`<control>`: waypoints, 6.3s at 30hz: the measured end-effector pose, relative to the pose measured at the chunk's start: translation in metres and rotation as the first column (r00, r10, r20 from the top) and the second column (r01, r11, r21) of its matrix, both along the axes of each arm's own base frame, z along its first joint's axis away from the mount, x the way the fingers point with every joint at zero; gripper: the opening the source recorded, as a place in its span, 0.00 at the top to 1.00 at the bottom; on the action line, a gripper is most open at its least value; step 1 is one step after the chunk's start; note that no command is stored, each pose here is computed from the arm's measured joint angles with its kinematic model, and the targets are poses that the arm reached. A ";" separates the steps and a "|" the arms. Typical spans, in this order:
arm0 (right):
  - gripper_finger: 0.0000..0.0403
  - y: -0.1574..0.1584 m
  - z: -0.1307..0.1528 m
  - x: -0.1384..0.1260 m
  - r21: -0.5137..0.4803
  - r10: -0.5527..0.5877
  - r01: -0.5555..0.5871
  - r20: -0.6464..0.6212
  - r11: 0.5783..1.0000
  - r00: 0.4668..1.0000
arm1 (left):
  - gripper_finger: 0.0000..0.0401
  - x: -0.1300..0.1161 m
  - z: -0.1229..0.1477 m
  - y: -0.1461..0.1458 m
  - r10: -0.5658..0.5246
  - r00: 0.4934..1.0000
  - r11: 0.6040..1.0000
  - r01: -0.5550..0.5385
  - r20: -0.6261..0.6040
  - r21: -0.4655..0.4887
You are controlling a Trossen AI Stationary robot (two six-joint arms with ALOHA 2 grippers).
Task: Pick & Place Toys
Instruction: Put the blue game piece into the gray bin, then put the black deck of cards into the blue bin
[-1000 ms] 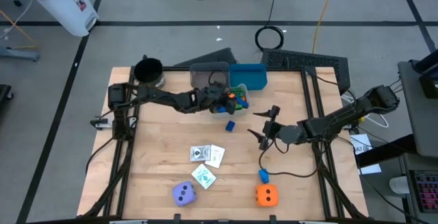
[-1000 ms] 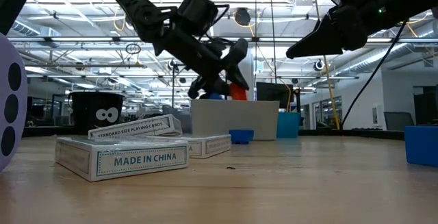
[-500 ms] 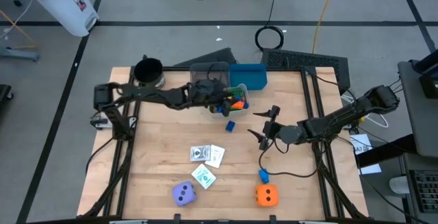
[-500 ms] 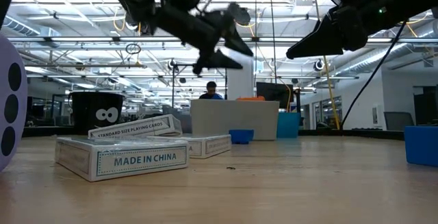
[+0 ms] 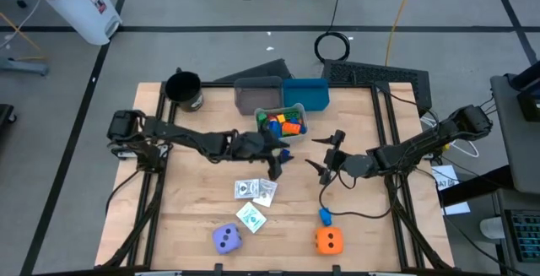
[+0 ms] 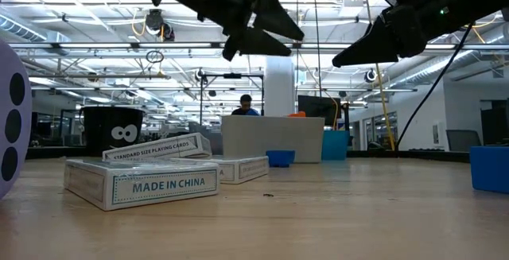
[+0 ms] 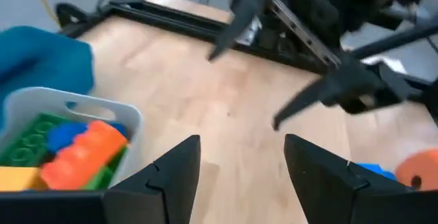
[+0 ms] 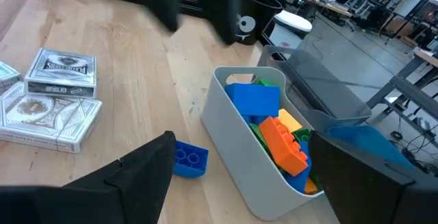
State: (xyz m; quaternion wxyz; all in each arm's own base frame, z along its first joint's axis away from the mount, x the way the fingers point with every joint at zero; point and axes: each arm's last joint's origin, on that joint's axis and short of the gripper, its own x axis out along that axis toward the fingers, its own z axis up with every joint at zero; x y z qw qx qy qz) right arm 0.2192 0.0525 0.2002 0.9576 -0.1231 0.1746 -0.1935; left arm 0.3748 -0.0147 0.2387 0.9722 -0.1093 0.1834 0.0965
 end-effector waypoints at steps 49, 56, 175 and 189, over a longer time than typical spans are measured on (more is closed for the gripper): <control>0.21 0.000 0.000 0.000 0.020 -0.007 0.007 0.010 1.000 1.000 | 0.33 0.024 -0.143 -0.015 0.367 0.898 0.923 -0.384 -0.244 -0.027; 0.21 0.000 0.000 0.000 0.020 -0.007 0.007 0.011 1.000 1.000 | 0.50 0.025 -0.143 -0.013 0.369 0.897 0.922 -0.386 -0.243 -0.022; 0.21 0.000 0.000 0.000 0.036 -0.013 0.012 0.017 0.999 1.000 | 0.23 -0.060 -0.069 -0.083 -0.048 0.716 0.999 0.020 -0.697 -0.049; 0.21 0.000 0.000 0.000 0.036 -0.012 0.012 0.016 0.999 1.000 | 0.22 -0.057 -0.067 -0.085 -0.174 0.686 0.951 0.304 -0.707 0.060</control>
